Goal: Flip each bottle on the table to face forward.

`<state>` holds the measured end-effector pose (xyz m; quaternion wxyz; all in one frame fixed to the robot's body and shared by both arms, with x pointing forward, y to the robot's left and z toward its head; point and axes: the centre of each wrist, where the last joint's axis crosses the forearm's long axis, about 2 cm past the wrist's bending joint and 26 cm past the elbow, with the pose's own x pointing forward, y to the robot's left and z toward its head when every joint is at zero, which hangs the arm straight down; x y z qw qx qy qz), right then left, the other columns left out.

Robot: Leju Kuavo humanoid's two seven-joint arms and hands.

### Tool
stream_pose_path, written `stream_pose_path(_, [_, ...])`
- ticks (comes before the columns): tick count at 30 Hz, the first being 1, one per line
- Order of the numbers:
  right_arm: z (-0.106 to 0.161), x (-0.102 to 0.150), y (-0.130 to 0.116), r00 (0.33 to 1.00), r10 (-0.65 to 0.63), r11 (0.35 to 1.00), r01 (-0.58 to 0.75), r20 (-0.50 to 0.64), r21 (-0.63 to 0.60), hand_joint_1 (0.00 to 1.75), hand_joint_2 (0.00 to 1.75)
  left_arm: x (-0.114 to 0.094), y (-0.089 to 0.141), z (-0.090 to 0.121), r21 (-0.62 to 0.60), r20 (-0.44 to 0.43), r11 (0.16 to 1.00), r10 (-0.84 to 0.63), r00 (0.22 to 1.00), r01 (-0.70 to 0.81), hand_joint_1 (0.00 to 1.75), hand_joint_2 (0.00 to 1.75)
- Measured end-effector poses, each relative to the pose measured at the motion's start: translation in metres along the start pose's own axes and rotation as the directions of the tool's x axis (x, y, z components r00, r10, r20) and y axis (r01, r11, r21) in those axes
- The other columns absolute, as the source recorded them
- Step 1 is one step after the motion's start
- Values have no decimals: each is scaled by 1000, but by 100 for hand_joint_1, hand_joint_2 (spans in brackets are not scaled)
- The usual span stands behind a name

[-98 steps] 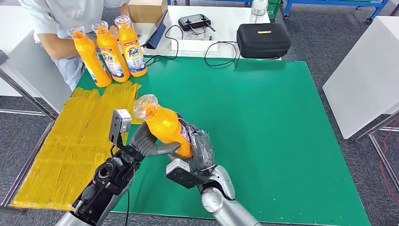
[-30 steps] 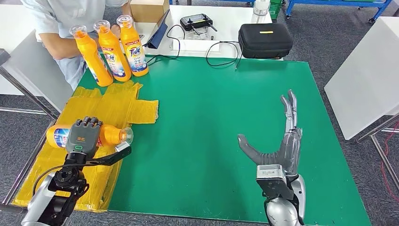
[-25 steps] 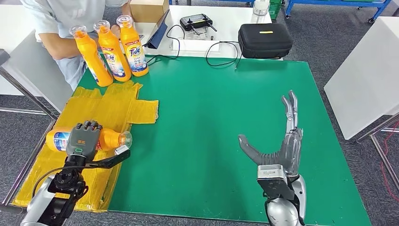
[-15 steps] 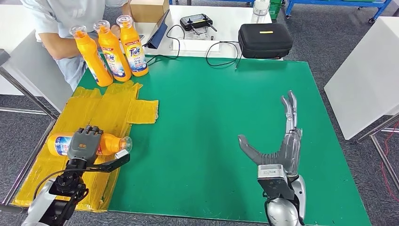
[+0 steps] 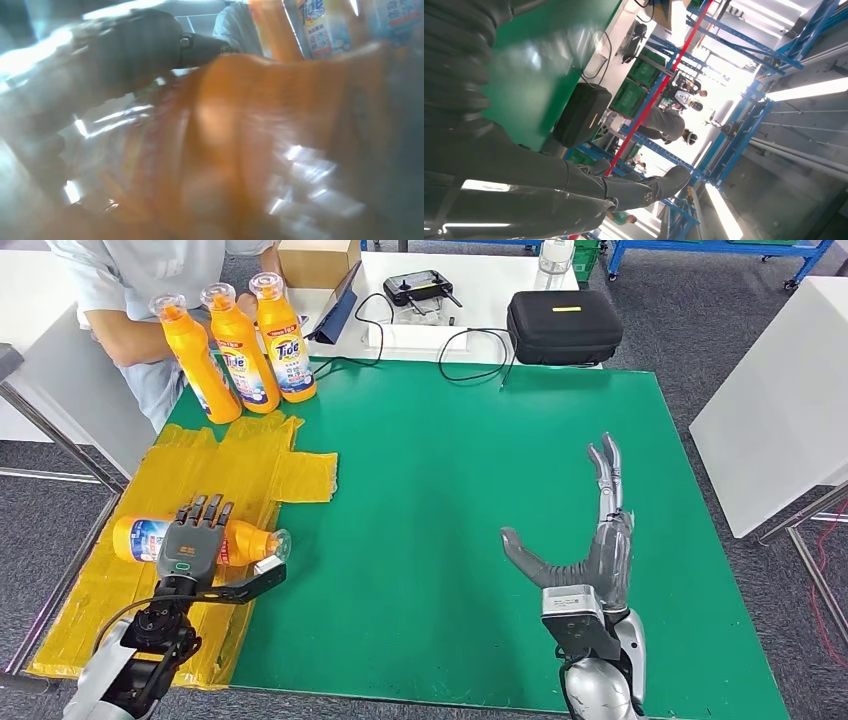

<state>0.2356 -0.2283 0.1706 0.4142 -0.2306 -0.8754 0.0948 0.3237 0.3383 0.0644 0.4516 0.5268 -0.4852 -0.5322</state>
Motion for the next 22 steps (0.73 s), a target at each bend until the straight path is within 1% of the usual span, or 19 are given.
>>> stream_pose_path(13, [-1, -1, 2, 1000, 0, 1000, 0, -3, 6, 0, 175, 1, -5, -5, -47, -12, 999, 10, 1000, -10, 0, 175])
stream_pose_path(22, [-1, -3, 3, 1000, -3, 1000, 3, -9, 13, 0, 175, 0, -4, -13, -114, -6, 993, 34, 999, -34, 0, 175])
